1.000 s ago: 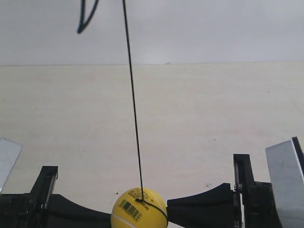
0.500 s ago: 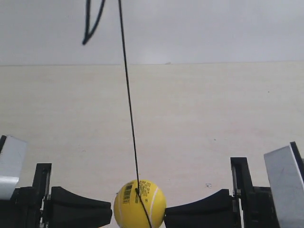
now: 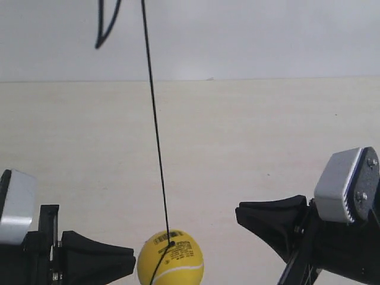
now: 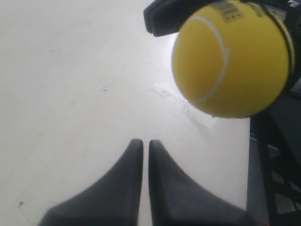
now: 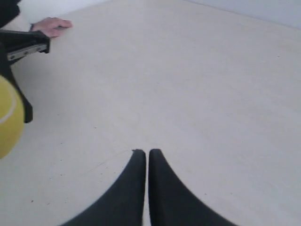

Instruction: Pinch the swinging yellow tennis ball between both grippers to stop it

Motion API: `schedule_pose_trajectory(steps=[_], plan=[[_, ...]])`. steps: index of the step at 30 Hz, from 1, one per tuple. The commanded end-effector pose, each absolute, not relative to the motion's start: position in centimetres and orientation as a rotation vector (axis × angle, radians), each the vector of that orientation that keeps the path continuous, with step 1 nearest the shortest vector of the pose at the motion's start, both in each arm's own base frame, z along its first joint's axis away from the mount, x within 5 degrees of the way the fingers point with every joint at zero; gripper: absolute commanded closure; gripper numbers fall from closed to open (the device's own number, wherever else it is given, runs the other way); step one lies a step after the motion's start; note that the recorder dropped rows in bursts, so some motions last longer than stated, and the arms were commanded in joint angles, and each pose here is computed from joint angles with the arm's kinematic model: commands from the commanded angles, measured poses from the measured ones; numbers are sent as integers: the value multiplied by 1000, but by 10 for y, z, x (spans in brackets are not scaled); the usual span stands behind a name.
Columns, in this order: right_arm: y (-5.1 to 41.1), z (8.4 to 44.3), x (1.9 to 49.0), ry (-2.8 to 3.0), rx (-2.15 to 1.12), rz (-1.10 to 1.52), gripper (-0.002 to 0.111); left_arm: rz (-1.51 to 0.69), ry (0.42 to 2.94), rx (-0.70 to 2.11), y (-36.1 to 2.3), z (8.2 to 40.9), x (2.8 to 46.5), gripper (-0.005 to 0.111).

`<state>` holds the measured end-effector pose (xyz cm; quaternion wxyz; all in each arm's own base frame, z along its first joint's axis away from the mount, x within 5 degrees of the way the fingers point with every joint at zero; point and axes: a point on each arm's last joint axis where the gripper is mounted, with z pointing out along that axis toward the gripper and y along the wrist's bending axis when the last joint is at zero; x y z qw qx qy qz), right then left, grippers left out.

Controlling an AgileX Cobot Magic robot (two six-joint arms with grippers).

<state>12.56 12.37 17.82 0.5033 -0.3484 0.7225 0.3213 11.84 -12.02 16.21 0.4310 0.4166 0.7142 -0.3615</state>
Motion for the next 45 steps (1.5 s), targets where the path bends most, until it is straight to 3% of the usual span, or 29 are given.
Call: schedule_pose_trajectory(steps=[1, 10, 20, 35, 45], plan=[[122, 178, 129, 1759, -813, 743, 108, -854, 1841, 947, -116, 158, 121, 102], [105, 184, 134, 1834, -663, 570, 108, -600, 1990, 563, -90, 168, 135, 102], [82, 219, 124, 1708, -410, 546, 108, -515, 1730, 235, -64, 229, 128, 102], [57, 257, 86, 1449, -338, 576, 108, -497, 1550, 176, -37, 295, 81, 102], [36, 278, 53, 1192, -282, 614, 108, -514, 1393, 145, -18, 311, 43, 102]])
